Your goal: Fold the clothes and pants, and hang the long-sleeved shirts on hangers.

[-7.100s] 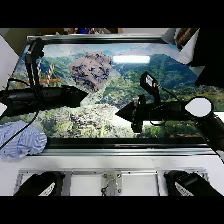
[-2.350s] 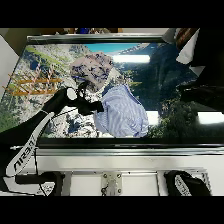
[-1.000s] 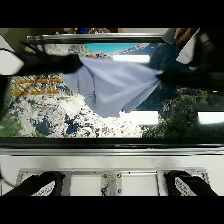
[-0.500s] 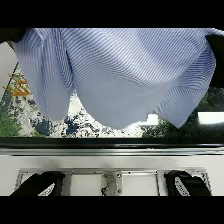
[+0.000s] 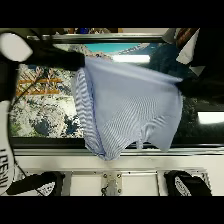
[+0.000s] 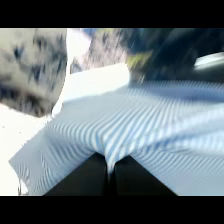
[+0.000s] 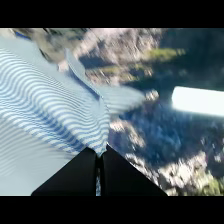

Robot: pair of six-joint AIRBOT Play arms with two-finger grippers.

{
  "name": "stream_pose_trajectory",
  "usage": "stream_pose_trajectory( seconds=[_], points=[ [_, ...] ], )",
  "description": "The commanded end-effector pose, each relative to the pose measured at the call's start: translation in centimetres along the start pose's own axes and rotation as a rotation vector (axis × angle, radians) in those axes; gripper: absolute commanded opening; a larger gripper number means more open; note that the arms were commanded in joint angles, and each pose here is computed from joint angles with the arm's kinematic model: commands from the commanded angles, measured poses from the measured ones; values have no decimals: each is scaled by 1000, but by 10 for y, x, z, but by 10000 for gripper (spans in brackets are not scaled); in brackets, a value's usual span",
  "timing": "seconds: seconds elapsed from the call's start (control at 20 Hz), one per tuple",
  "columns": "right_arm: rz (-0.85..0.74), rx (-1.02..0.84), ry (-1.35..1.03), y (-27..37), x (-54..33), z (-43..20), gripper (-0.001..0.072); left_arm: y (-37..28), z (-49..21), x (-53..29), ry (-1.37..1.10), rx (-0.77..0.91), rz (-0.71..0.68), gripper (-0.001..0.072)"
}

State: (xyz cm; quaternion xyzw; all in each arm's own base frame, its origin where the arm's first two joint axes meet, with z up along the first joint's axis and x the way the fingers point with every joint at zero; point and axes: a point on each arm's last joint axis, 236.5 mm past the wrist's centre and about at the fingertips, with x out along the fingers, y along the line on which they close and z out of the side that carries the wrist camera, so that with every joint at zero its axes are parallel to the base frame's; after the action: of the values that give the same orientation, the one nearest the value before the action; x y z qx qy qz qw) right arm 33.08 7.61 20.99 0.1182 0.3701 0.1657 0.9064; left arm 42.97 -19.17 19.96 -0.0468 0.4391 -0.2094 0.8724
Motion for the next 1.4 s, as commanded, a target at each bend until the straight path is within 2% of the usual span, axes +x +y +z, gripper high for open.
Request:
stream_pose_trajectory(
  seconds=[0.0, 0.05, 0.1, 0.15, 0.2, 0.45, 0.5, 0.65, 0.9, 1.05, 1.35],
  points=[
    [-86, 119, 288, -45, 45, -103, 20, 23, -99, 94, 366, -81, 5, 16],
    [-50, 157, 342, -42, 56, -126, 39, 18, -126, 113, 442, -106, -20, 19],
    [-23, 171, 384, -40, 64, -143, 223, 14, -146, 127, 497, -119, -36, 218],
    [-19, 168, 417, -42, 69, -153, 533, 12, -159, 137, 528, -119, -37, 529],
    [-18, 157, 427, -45, 72, -155, 654, 11, -165, 141, 545, -112, -36, 614],
    [-70, 142, 282, -65, 77, -96, 649, 10, -124, 118, 453, -92, -42, 614],
    [-86, 139, 284, -76, 86, -79, 584, 6, -112, 109, 411, -85, -48, 614],
    [-89, 136, 394, -128, 169, -48, 586, 0, -116, 94, 395, -76, -54, 614],
    [75, 178, 617, -154, 271, -84, 592, 1, -159, 96, 495, -93, -52, 614],
    [195, 173, 604, -140, 292, -89, 592, 3, -166, 98, 513, -98, -48, 614],
    [271, 202, 650, -115, 309, -108, 592, 3, -161, 101, 490, -99, -49, 614]
  ],
)
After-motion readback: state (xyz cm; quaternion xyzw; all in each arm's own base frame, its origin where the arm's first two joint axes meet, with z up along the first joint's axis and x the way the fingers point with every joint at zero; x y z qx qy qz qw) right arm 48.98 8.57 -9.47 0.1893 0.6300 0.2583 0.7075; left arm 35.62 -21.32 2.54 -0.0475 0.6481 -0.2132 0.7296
